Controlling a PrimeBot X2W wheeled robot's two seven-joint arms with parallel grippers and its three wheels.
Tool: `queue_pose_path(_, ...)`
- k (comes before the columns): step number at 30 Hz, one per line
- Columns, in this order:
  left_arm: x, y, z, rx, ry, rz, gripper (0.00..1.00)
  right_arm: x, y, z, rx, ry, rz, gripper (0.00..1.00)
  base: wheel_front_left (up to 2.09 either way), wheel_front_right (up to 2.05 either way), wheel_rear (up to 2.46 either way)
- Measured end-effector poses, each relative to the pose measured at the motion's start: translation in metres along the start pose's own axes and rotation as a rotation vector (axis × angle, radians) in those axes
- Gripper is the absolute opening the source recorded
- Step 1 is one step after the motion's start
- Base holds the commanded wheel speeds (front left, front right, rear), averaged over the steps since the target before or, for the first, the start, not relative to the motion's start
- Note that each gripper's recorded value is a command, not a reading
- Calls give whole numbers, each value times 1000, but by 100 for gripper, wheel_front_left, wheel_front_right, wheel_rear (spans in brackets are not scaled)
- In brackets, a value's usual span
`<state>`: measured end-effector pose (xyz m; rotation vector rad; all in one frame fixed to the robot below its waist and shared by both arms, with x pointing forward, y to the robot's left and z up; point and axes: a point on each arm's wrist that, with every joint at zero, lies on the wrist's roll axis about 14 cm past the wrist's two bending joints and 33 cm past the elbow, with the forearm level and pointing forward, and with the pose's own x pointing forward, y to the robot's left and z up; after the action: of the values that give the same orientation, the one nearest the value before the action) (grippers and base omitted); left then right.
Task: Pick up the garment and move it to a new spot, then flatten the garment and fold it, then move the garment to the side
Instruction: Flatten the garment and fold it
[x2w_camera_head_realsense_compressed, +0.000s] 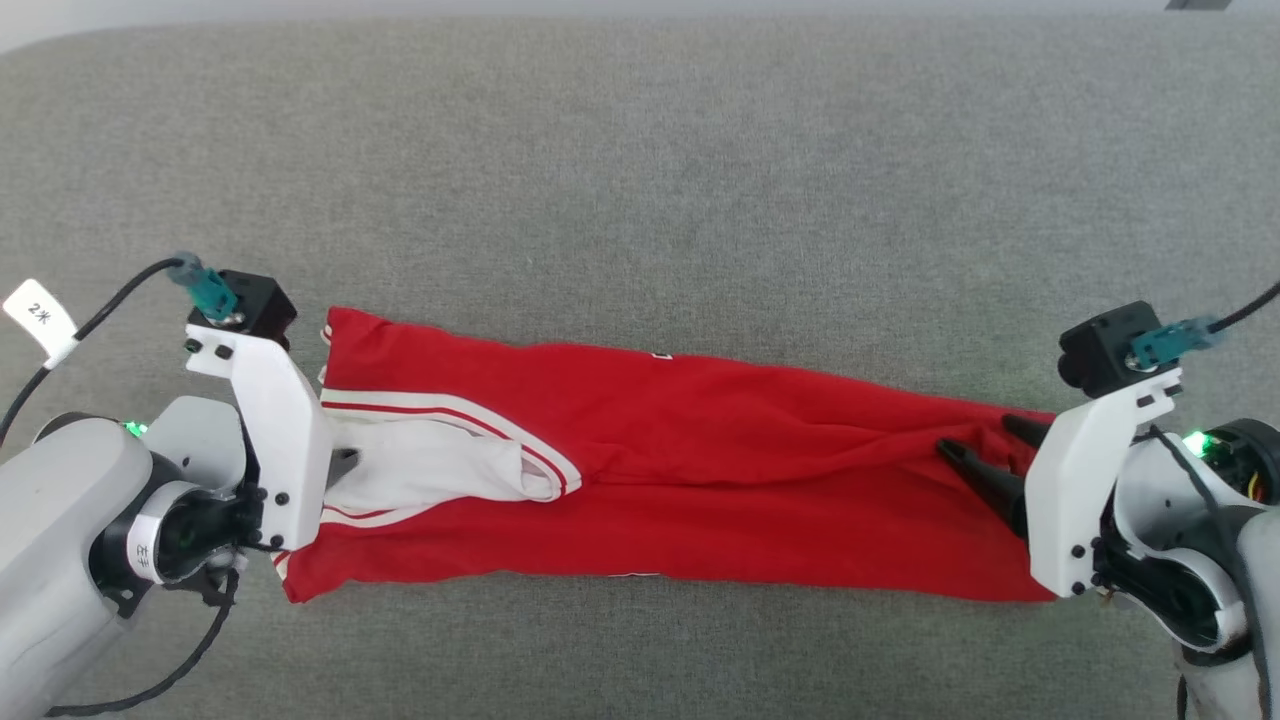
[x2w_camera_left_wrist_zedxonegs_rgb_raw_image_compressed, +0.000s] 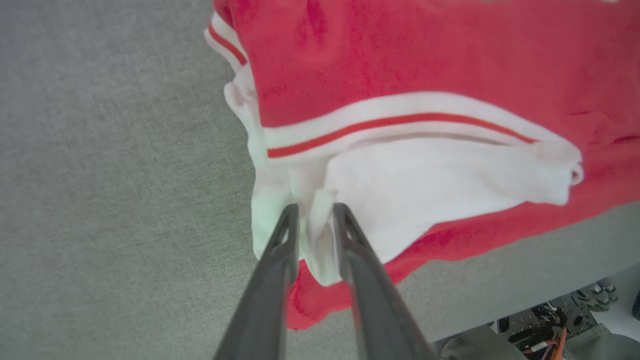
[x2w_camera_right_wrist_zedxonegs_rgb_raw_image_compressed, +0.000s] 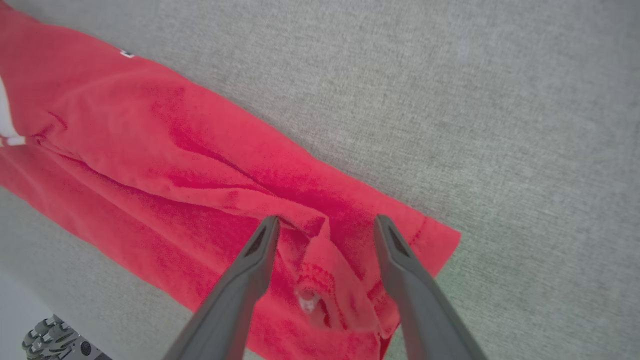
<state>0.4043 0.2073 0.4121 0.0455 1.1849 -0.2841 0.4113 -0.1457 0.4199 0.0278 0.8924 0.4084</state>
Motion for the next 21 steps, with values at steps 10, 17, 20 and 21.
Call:
queue_pose_path(10, -38, -7, 44, 43, -472, -34, 100, -42, -9, 24, 75, -220, -43, 100, 0, 0, 0)
queue_pose_path(17, -65, 4, 49, 14, -751, 9, 100, -52, -36, 5, 188, -217, -119, 100, 0, 0, 0)
queue_pose_path(20, -70, 8, 44, 2, -834, 24, 100, -47, -44, -5, 227, -185, -134, 100, 0, 0, 0)
queue_pose_path(21, -72, 10, 43, -1, -861, 31, 100, -44, -45, -7, 235, -175, -134, 100, 0, 0, 0)
